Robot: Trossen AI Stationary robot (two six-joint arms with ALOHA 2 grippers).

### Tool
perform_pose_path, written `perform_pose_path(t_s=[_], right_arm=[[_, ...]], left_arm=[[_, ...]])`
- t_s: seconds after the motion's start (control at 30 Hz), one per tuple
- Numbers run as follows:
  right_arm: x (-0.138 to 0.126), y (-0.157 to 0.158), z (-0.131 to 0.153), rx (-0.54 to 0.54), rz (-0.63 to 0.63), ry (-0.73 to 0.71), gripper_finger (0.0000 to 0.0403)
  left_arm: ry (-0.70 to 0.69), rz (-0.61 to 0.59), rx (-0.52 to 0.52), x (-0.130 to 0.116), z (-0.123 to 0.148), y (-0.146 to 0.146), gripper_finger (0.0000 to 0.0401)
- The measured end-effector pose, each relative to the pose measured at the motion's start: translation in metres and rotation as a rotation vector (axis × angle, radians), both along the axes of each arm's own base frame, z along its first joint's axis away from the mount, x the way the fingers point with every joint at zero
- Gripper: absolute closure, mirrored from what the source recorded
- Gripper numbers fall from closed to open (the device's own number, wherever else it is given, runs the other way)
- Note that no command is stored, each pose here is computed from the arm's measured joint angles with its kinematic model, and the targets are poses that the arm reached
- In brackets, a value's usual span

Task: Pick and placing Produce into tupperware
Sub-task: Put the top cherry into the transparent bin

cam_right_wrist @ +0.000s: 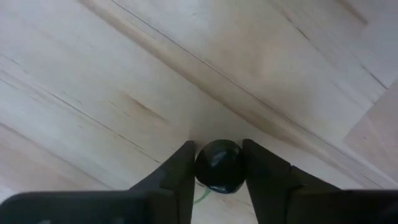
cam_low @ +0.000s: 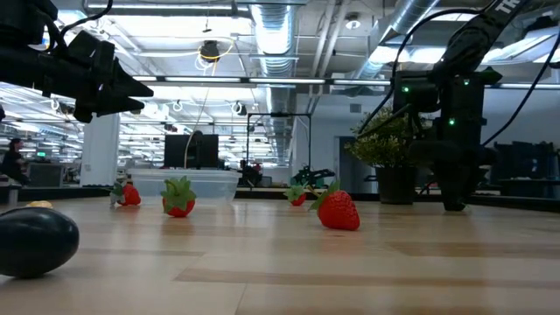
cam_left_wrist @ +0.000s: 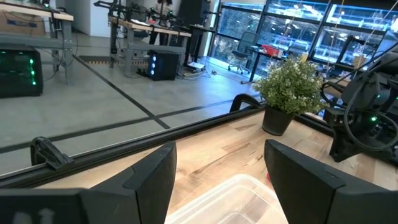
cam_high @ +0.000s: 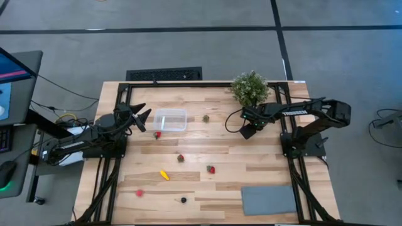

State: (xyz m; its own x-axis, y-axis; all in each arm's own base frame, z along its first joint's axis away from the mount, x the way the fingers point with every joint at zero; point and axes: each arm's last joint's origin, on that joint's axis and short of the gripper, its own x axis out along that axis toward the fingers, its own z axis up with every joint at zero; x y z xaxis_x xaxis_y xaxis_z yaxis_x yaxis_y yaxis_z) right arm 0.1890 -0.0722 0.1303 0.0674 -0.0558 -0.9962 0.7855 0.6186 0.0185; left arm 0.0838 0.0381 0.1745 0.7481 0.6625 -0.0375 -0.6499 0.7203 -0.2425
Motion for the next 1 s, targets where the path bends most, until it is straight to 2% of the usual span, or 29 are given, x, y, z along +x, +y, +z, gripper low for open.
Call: perform_pose_path(t_s=[0.27, 0.47, 0.77, 1.0], right_arm=[[-0.0001, 0.0001, -0.0001, 0.001, -0.007, 0.001, 0.0248], [-0.0004, 0.0002, -0.0001, 0.002, -0.007, 0.004, 0.0272], [-0.0007, 0.0004, -0.0003, 0.004, -0.008, 0.007, 0.0261], [-0.0007, 0.0004, -0.0003, 0.004, -0.008, 0.007, 0.0272]], left_arm=[[0.0, 0.001, 0.0, 0.0, 0.0, 0.0, 0.0165], [0.0, 0.001, 0.0, 0.0, 0.0, 0.0, 0.0165], [0.001, 0.0, 0.0, 0.0, -0.0001, 0.0, 0.0165], [0.001, 0.001, 0.0, 0.0, -0.0002, 0.0, 0.0165]])
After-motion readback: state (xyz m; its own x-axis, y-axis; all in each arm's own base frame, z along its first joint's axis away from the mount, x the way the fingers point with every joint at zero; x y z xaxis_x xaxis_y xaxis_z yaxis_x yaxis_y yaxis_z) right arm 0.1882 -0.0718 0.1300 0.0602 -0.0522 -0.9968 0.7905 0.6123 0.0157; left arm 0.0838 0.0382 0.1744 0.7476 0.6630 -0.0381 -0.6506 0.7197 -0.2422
